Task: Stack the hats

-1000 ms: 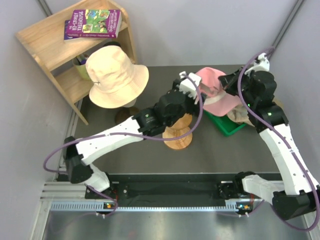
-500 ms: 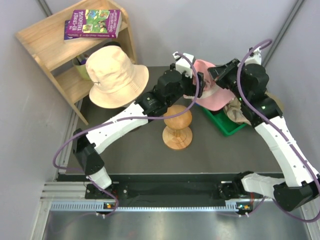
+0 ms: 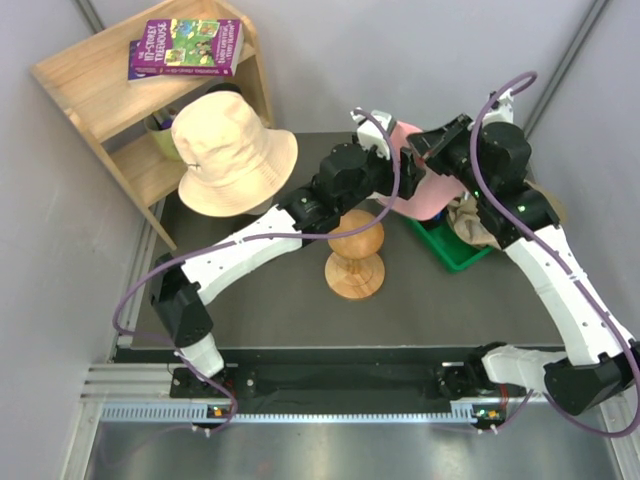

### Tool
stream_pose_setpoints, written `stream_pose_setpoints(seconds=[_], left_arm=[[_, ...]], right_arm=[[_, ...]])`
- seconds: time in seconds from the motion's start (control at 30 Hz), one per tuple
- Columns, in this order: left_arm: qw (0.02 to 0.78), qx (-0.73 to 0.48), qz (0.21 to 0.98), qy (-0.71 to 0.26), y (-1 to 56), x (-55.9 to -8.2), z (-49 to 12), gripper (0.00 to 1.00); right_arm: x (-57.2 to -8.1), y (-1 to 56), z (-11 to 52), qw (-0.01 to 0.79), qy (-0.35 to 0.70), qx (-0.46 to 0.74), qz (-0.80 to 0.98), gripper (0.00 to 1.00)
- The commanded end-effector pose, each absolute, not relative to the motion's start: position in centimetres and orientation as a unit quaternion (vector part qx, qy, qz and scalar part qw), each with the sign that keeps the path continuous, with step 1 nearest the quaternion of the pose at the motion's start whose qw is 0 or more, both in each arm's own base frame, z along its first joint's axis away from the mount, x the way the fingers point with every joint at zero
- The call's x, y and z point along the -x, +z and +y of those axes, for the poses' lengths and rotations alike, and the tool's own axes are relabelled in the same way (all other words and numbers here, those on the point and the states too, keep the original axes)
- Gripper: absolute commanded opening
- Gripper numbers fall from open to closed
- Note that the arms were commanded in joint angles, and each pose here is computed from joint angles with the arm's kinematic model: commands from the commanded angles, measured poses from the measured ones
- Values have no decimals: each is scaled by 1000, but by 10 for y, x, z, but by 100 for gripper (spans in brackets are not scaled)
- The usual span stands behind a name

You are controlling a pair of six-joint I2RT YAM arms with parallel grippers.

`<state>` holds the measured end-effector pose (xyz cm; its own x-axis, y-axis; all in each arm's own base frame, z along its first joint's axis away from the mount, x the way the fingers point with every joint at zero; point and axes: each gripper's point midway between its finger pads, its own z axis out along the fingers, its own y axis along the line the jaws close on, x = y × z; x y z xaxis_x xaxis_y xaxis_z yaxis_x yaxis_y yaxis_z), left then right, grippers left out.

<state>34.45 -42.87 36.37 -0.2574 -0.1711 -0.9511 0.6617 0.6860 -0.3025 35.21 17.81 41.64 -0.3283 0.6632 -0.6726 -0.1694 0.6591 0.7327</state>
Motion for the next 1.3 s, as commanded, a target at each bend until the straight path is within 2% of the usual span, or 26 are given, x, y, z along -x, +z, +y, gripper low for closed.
stream_pose_setpoints(seconds=[0.0,0.07,0.1,0.17,0.2,0.33,0.43,0.73,0.8,0.83,0.87,0.9,0.93,1.03,1.13,1.27], left_arm=[[608,-137,689,-370,386,-360,-430,80],[614,-130,685,-370,388,-365,-429,73],[617,-129,682,-370,390,-367,-429,62],[621,-121,680,-370,391,-372,-427,52],[623,-118,680,-369,392,-375,-426,39],[629,-108,676,-368,395,-380,-421,14],[634,-105,669,-374,400,-379,-417,2],[622,-106,671,-389,414,-370,-404,0],[609,-108,673,-407,419,-367,-402,0],[606,-104,674,-410,422,-374,-396,0],[599,-100,670,-426,433,-375,-395,0],[573,-110,687,-432,421,-382,-394,0],[561,-113,690,-443,422,-384,-393,0],[538,-110,686,-477,432,-392,-391,0],[521,-124,676,-506,447,-391,-396,0],[491,-152,654,-555,467,-386,-403,0]], right_arm=[[-341,467,188,579,424,-145,681,0],[-342,467,188,579,422,-144,683,0],[-341,467,188,579,423,-143,682,0],[-341,461,194,567,429,-135,690,0],[-342,459,196,565,431,-134,691,0],[-342,454,200,554,441,-134,693,0],[-342,454,201,553,444,-134,692,0],[-351,438,184,557,415,-154,702,0],[-354,429,176,557,408,-160,706,9],[-357,430,167,563,408,-157,701,22],[-359,429,163,563,409,-156,701,29],[-362,423,158,560,409,-154,704,37],[-364,425,150,562,417,-137,701,53],[-366,416,134,563,414,-105,707,75],[-359,405,131,567,420,-52,707,86],[-349,377,142,549,439,7,711,90]])
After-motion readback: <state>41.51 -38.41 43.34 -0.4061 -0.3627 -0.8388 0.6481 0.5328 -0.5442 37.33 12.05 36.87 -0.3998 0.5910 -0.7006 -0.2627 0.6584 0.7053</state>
